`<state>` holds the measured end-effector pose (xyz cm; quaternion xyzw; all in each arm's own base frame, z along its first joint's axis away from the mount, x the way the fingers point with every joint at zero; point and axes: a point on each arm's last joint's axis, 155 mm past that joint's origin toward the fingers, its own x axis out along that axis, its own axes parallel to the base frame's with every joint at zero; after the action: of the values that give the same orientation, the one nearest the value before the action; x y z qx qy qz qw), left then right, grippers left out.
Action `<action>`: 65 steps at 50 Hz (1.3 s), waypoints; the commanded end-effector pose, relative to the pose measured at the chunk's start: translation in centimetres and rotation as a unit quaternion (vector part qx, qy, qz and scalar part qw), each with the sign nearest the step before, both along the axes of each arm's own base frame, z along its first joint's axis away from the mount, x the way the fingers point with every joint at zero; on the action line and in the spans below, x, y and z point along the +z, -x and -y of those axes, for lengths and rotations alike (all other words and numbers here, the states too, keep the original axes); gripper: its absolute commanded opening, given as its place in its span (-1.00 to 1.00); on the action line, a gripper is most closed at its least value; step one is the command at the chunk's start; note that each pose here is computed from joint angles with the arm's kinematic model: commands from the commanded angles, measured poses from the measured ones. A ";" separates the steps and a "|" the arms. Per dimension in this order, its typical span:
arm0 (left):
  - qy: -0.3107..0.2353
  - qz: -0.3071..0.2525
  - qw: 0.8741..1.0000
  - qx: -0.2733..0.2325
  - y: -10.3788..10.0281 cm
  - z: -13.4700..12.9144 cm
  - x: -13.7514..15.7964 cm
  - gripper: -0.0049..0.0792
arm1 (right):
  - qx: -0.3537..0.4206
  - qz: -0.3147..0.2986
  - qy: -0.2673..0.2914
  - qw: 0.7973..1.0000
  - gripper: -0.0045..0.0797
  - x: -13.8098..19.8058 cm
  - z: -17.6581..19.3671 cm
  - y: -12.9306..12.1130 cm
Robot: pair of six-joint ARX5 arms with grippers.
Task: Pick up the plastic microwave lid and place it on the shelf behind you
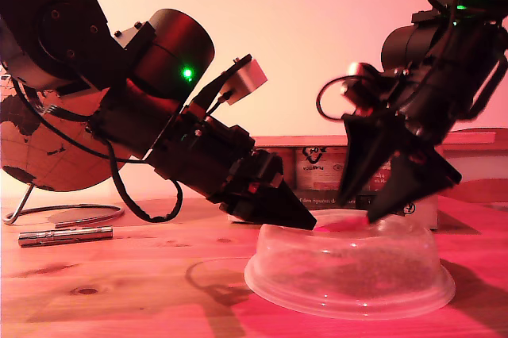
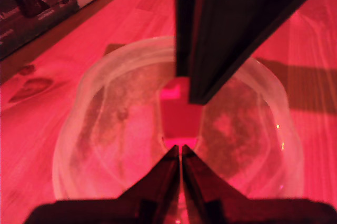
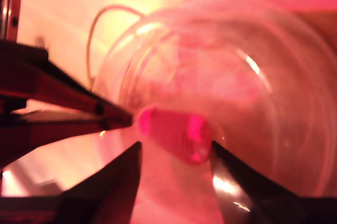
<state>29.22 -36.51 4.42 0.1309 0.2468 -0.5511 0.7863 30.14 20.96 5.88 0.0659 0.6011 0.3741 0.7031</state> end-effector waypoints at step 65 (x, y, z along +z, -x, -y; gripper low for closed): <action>-0.038 -0.037 0.999 0.000 1.5 -1.2 -3.4 -0.93 | 0.018 -0.032 0.066 0.997 -0.19 -0.8 -0.1 0.3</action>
<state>29.25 -36.52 4.42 0.1310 0.2472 -0.5507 0.7864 30.21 21.09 6.02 0.0223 0.6362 0.3461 0.6892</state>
